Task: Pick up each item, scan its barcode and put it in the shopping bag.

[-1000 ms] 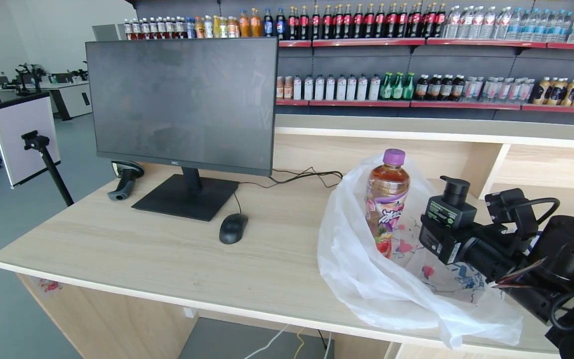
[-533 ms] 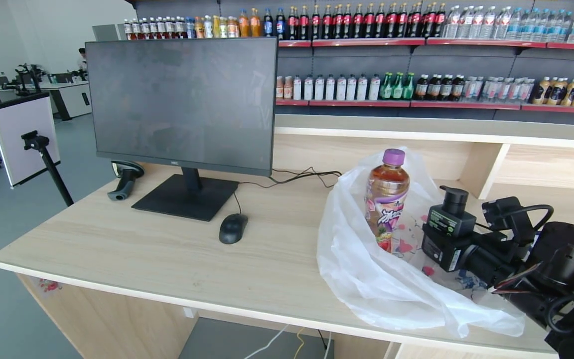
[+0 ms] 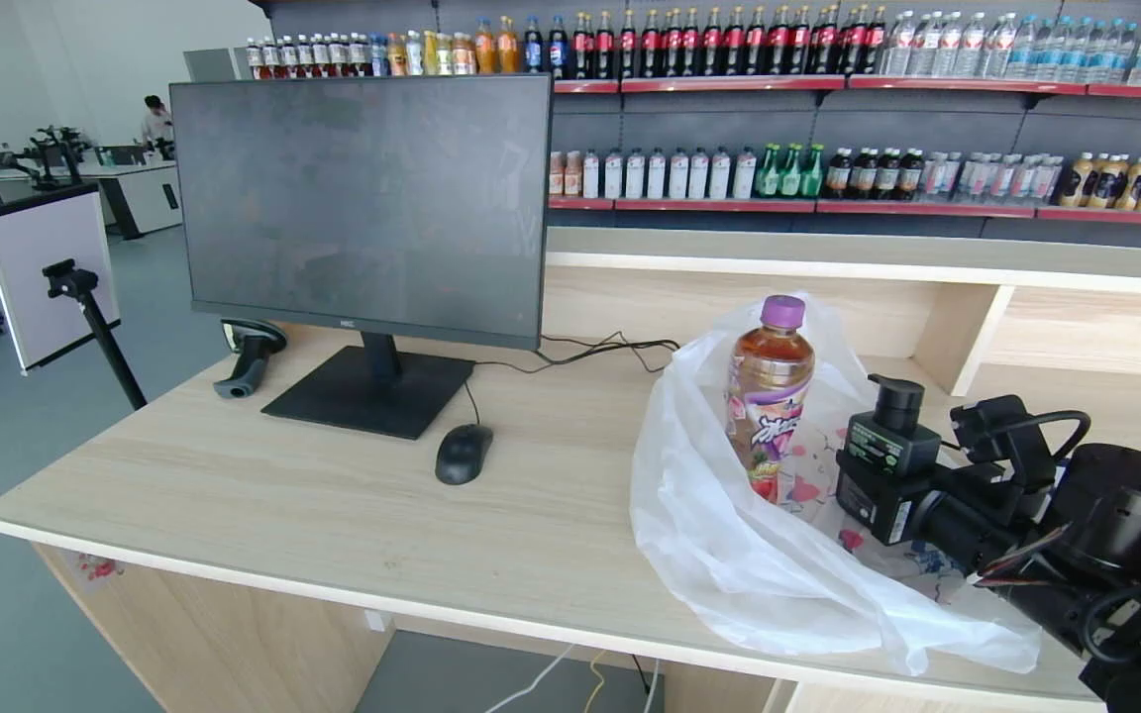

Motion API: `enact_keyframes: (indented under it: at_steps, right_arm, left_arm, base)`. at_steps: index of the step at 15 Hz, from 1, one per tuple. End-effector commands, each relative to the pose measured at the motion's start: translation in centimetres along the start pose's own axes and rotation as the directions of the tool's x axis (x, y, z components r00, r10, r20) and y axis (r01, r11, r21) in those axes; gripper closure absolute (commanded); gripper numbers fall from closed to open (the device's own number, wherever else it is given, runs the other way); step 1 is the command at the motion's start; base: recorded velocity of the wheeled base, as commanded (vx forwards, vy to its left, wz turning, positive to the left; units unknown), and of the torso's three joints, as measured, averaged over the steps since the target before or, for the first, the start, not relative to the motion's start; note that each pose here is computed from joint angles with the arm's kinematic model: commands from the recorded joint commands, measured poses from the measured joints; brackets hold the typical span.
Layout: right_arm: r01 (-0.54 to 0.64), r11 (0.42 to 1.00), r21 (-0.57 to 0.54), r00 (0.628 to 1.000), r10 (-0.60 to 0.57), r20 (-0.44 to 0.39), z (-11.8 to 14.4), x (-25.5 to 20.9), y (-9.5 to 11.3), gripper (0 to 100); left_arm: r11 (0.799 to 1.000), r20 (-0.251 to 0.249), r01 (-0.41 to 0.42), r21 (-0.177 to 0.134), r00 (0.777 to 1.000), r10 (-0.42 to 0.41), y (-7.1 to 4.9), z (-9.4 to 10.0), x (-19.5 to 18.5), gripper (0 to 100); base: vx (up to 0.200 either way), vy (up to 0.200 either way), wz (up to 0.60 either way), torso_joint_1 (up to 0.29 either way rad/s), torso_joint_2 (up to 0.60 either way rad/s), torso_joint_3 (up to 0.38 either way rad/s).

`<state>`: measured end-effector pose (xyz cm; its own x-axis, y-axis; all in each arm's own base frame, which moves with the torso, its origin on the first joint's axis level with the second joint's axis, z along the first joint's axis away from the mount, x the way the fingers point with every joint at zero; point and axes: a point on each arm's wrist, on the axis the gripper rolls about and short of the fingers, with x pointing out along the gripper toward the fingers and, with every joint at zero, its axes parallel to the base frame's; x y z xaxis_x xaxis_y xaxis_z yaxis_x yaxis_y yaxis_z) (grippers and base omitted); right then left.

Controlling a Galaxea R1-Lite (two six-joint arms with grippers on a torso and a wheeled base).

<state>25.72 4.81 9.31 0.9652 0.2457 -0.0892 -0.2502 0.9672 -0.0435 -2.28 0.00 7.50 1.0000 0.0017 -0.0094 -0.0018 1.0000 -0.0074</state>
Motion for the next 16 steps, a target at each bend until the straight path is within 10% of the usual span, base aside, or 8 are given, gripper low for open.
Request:
enact_keyframes:
  at_steps: [1, 16]
  right_arm:
    - [-0.004, 1.000, -0.017, 0.999, 0.005, 0.048, 1.1, -0.3, 0.1, 100]
    - [-0.104, 0.994, -0.018, 0.994, 0.103, -0.034, -0.7, 0.0, 2.7, 100]
  left_arm:
    - [1.000, 0.000, -0.001, 0.000, 1.000, 0.001, 0.0, 0.0, 0.0, 0]
    - [1.000, 0.000, -0.001, 0.000, 1.000, 0.001, 0.0, 0.0, 0.0, 0]
  base:
    - [0.000, 0.000, 0.00, 0.000, 0.00, 0.000]
    - [0.000, 0.000, 0.00, 0.000, 0.00, 0.000]
